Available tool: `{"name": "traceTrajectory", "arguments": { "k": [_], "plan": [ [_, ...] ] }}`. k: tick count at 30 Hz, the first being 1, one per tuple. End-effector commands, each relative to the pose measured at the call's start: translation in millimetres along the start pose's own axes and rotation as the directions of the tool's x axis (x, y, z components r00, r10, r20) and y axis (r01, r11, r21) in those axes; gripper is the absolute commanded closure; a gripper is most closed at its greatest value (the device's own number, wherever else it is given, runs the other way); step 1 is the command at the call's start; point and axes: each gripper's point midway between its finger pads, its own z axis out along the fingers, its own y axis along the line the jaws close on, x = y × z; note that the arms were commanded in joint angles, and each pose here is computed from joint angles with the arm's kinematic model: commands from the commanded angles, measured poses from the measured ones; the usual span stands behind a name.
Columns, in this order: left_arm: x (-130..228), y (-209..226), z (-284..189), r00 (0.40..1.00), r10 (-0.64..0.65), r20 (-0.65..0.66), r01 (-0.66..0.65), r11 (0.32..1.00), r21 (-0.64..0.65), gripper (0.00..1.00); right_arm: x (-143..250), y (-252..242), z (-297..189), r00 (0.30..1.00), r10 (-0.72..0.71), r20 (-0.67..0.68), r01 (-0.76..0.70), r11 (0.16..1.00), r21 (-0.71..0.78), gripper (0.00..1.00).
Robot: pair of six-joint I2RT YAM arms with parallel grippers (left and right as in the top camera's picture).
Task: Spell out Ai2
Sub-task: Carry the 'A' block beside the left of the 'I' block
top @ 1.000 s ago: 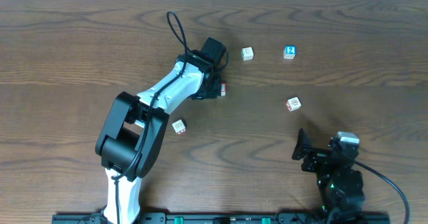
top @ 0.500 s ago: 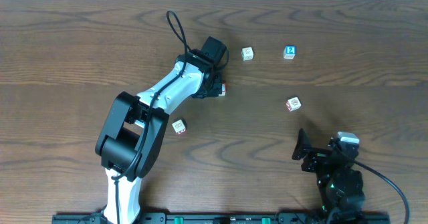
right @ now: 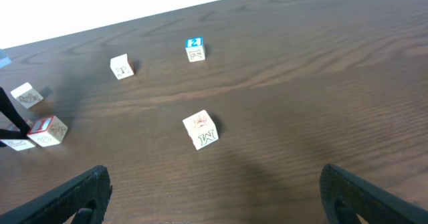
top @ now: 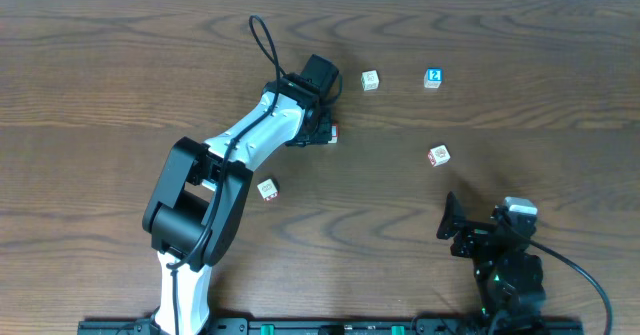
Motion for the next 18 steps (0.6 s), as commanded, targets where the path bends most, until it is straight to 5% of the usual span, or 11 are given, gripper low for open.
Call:
{"name": "traceTrajectory", "arguments": {
  "k": [1, 18],
  "plan": [
    [2.3, 8.5, 8.6, 1.0, 0.003, 0.0, -0.003, 0.999, -0.049, 0.59, -0.1, -1.8, 0.2, 1.0, -0.005, 0.004, 0.005, 1.0, 0.008, 0.01],
    [-11.1, 2.4, 8.4, 0.998, 0.002, 0.056, -0.001, 1.0, -0.027, 0.54, -0.2, -1.8, 0.2, 1.0, -0.005, 0.004, 0.005, 1.0, 0.008, 0.01]
  ]
}}
